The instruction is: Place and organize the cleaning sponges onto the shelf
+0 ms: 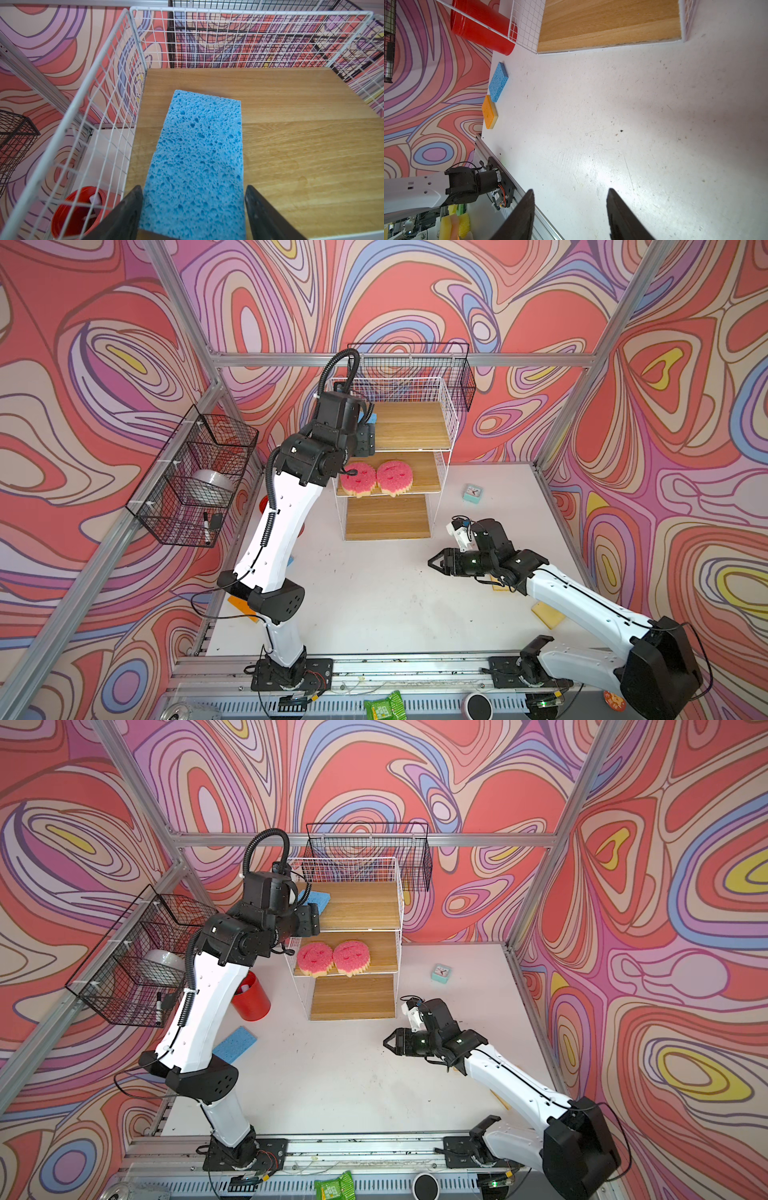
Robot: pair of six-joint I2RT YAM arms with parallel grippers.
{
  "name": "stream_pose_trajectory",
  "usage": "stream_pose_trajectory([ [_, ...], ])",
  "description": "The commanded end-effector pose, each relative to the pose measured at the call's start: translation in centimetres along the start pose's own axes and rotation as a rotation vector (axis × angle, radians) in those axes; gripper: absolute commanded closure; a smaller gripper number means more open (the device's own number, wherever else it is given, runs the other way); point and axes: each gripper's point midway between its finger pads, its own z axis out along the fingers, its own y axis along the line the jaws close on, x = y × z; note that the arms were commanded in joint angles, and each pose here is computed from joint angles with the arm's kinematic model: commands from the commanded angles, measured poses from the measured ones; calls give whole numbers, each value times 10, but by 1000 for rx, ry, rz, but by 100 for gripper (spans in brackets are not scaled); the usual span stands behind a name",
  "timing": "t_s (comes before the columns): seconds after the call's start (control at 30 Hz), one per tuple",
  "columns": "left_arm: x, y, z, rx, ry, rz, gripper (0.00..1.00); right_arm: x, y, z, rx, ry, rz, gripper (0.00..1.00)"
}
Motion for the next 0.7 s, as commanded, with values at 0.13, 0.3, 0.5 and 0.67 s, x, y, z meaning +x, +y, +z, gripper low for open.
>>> stream_pose_trajectory([
  [0.13,-11,7,-17,-2,-48,-42,28,-3,1,-5,4,-19,-8,43],
  [0.3,-17,-3,-32,24,-106,-13,23,-1,0,-4,6,-13,-6,43],
  [0.5,-22,-12,-51,60,-144,3,17,-3,1,-4,6,-16,-9,42],
  [0.67,-30,-33,-61,144,-194,45,20,-4,1,-2,6,-11,-3,42],
])
